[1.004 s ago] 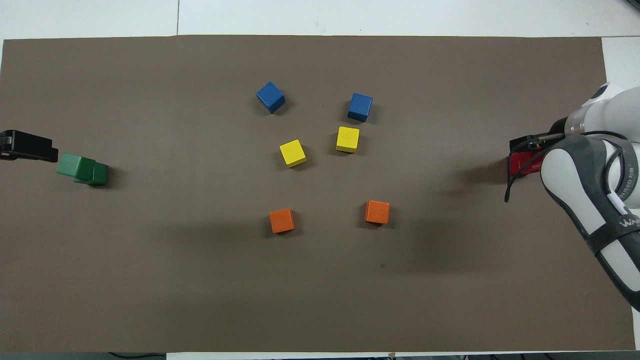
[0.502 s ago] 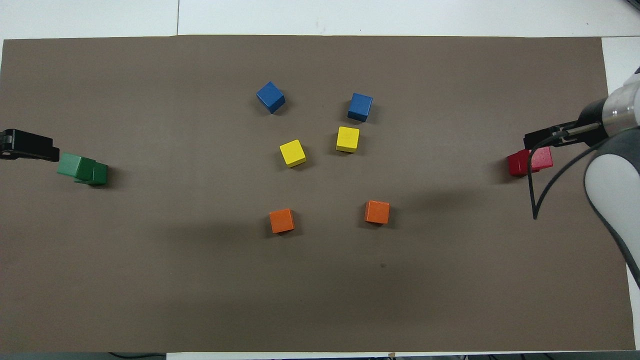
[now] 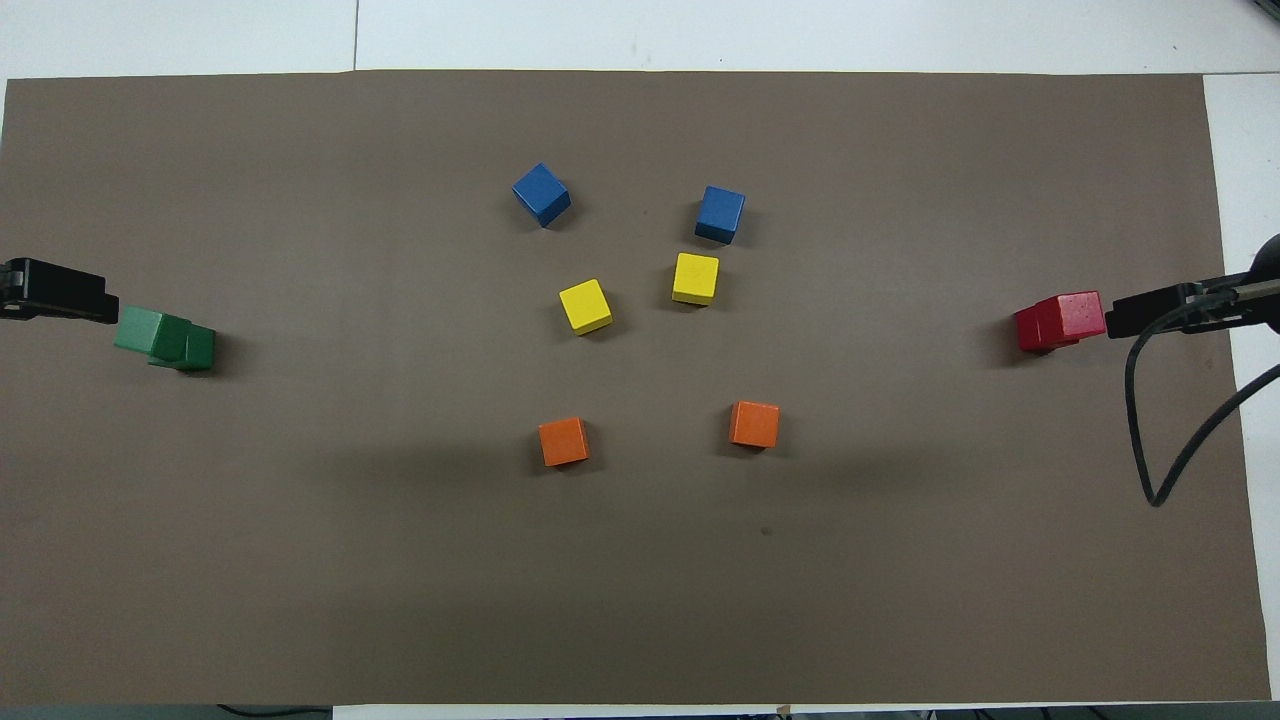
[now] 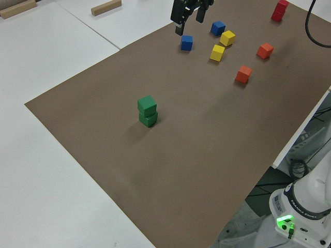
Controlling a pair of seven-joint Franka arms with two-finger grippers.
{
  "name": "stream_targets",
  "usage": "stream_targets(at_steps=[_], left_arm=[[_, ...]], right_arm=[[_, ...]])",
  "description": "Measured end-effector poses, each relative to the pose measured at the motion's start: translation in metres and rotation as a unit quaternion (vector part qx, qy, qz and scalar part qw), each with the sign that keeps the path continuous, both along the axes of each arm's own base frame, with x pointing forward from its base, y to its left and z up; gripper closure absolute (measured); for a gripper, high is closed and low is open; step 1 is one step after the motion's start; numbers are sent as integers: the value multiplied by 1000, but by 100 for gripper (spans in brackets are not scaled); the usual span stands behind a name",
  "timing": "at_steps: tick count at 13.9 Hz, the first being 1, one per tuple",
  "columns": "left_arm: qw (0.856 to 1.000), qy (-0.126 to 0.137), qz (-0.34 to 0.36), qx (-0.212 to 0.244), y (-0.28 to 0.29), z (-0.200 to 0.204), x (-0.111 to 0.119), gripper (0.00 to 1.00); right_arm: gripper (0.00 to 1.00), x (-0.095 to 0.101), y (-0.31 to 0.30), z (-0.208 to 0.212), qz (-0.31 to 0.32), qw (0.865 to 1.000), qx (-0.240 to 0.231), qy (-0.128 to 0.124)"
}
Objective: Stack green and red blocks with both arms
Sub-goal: 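Open the right gripper and withdraw it from the red blocks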
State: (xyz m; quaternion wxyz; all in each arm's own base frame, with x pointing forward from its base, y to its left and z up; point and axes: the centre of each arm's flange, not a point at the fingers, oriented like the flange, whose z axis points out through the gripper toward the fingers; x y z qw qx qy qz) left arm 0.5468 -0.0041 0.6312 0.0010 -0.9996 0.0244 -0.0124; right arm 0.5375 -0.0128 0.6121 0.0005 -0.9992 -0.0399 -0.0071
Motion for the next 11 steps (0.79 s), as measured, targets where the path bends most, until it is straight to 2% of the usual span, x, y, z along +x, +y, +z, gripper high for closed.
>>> stream_targets(at_steps=[5,11], left_arm=[[1000,0,0,0,0,0,0,0],[1000,0,0,0,0,0,0,0]], right_arm=[[0,12,-1,-14,-2,1000,0,12],[0,8,-3,-9,-4,1000,0,28]])
